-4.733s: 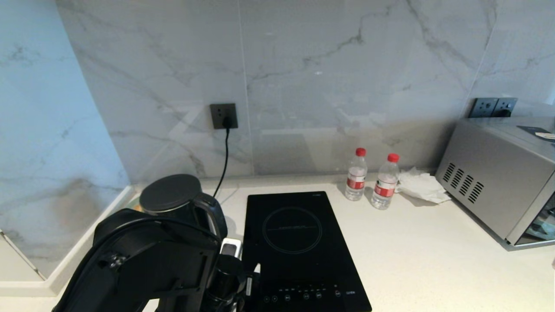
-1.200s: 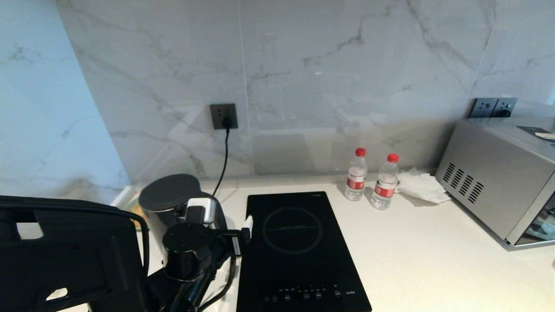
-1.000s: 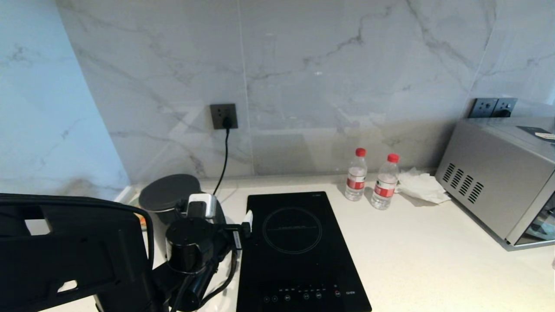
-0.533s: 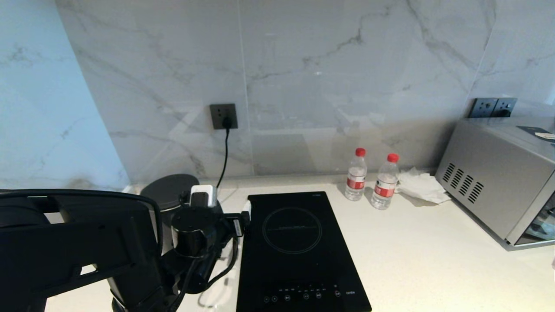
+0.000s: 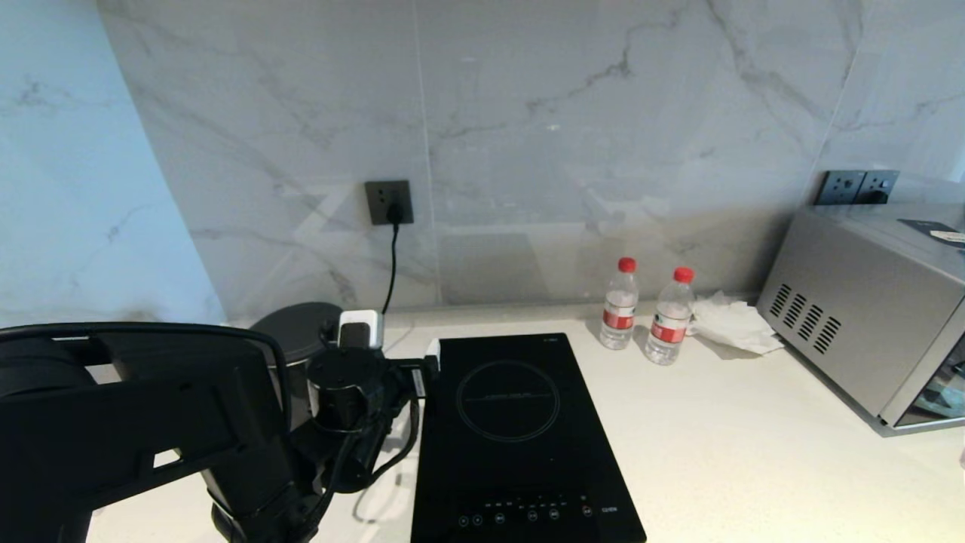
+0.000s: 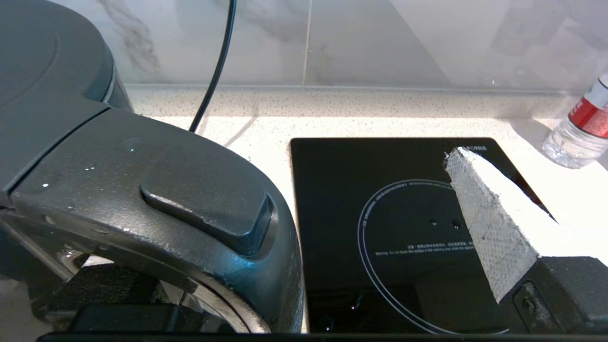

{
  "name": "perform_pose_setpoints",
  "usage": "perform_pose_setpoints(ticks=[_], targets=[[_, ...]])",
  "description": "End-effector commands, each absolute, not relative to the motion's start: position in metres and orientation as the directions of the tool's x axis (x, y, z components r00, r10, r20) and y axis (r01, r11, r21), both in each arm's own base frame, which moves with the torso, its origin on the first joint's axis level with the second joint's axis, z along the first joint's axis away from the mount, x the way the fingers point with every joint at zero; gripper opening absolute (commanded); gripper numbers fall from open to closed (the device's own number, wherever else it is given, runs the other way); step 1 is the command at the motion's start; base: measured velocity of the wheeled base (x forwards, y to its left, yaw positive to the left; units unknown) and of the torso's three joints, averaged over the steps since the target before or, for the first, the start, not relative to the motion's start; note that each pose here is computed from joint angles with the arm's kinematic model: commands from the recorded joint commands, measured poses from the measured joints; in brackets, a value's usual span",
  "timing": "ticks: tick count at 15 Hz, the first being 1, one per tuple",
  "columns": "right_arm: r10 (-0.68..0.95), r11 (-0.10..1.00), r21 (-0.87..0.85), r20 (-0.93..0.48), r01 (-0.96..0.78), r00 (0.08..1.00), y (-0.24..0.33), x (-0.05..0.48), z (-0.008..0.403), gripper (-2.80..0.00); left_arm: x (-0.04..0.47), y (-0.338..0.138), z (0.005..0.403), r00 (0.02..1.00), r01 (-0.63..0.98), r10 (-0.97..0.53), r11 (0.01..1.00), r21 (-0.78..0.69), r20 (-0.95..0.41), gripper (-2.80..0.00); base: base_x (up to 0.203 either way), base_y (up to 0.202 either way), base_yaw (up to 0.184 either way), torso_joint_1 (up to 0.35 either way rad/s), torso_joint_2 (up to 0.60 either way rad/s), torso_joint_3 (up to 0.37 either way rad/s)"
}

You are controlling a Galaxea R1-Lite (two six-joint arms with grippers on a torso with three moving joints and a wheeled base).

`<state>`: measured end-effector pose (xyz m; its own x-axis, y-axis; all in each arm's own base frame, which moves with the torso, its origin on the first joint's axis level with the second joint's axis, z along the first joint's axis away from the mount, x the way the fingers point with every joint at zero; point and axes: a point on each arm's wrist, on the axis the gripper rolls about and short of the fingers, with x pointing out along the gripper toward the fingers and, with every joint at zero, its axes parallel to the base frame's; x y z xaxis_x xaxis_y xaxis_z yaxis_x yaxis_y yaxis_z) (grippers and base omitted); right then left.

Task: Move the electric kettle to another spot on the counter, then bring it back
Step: Pick up the kettle

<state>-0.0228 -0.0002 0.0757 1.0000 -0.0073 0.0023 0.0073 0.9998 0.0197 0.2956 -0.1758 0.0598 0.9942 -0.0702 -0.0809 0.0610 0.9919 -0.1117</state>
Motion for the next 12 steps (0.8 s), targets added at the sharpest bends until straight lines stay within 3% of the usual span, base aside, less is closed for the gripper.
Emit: perform_pose_setpoints(ticks=[1, 5, 6, 7, 12], targets=[[-0.006, 1.0, 0.02, 0.003, 0.006, 1.0, -0.0001, -0.0228, 0.0758, -2.8, 0.2969, -0.1759, 0.0606, 0.995, 0.058, -0.066, 0.992, -0.116, -0.07, 0.0, 0.0, 0.0, 0.0, 0.0, 0.0, 0.0], [-0.006, 1.0, 0.02, 0.003, 0.006, 1.0, -0.0001, -0.0228, 0.0758, -2.8, 0.2964, -0.1756, 0.0599, 0.995, 0.057, -0.066, 0.992, -0.114, -0.074, 0.0, 0.0, 0.0, 0.0, 0.0, 0.0, 0.0], [-0.008, 1.0, 0.02, 0.003, 0.008, 1.0, -0.0002, -0.0228, 0.0758, -2.8, 0.2964, -0.1756, 0.0599, 0.995, 0.057, -0.066, 0.992, -0.114, -0.074, -2.65, 0.0, 0.0, 0.0, 0.0, 0.0, 0.0], [-0.008, 1.0, 0.02, 0.003, 0.008, 1.0, -0.0002, -0.0228, 0.0758, -2.8, 0.2965, -0.175, 0.0593, 0.995, 0.055, -0.064, 0.992, -0.113, -0.076, -2.8, 0.0, 0.0, 0.0, 0.0, 0.0, 0.0], [-0.008, 1.0, 0.02, 0.003, 0.008, 1.0, -0.0002, -0.0228, 0.0758, -2.8, 0.2965, -0.1756, 0.0594, 0.995, 0.057, -0.065, 0.992, -0.112, -0.075, -2.8, 0.0, 0.0, 0.0, 0.0, 0.0, 0.0]])
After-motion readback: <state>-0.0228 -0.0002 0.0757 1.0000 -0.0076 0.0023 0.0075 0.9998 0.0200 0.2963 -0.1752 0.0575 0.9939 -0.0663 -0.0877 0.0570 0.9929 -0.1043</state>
